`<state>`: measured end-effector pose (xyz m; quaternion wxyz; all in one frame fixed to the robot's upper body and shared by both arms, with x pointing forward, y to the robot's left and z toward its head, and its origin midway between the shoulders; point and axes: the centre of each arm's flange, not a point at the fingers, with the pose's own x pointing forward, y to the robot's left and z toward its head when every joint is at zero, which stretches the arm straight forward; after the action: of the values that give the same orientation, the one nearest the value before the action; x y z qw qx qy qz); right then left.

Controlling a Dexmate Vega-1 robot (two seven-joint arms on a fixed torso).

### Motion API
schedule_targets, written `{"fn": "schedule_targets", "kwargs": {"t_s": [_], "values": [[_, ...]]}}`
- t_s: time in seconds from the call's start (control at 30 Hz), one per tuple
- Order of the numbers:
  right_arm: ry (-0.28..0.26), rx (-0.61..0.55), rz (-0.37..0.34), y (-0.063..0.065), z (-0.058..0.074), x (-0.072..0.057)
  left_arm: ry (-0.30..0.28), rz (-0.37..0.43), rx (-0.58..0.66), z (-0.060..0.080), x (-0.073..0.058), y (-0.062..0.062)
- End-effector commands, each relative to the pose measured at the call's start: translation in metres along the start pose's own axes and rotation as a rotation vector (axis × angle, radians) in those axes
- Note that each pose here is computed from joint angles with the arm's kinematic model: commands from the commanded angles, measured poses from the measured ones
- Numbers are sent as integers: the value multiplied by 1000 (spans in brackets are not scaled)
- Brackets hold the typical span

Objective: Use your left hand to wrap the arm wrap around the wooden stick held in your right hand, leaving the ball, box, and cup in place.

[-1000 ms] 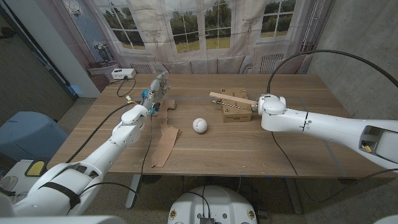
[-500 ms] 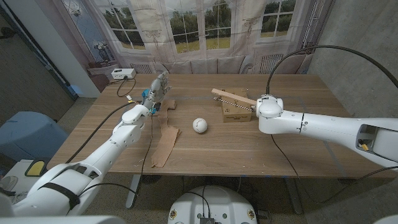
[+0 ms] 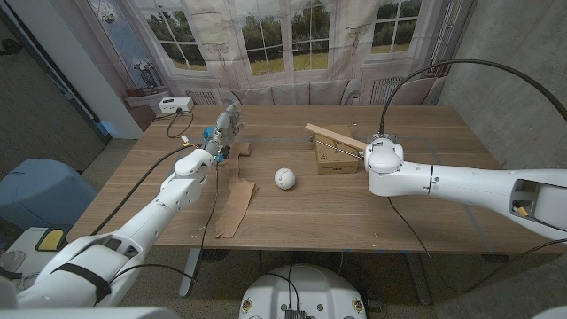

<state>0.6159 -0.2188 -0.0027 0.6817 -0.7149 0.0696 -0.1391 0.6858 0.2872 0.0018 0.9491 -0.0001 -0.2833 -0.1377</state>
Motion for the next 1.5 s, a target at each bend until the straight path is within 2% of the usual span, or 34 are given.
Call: {"fn": "schedule_targets", "kwargs": {"t_s": [0.03,0.37,0.47,0.57,0.7,1.07,1.2,1.33,1.5], "values": [[13,41,-52,6,-11,-8,-5,-11,11,6,-2,-8],[40,136,-84,13,-26,-13,-7,-20,19,10,-2,-16],[12,203,-92,15,-33,-14,-9,-20,21,11,-3,-18],[-31,276,-128,17,-41,-18,-11,-23,23,12,-4,-20],[-56,309,-174,19,-48,-22,-13,-23,23,13,-6,-23],[-112,357,-362,21,-55,-37,-18,-25,23,13,-11,-29],[-157,392,-426,20,-56,-42,-22,-26,27,14,-11,-30],[-193,423,-514,20,-54,-50,-27,-25,39,17,-13,-31],[-221,455,-591,20,-56,-57,-33,-18,75,24,-15,-33]]}}
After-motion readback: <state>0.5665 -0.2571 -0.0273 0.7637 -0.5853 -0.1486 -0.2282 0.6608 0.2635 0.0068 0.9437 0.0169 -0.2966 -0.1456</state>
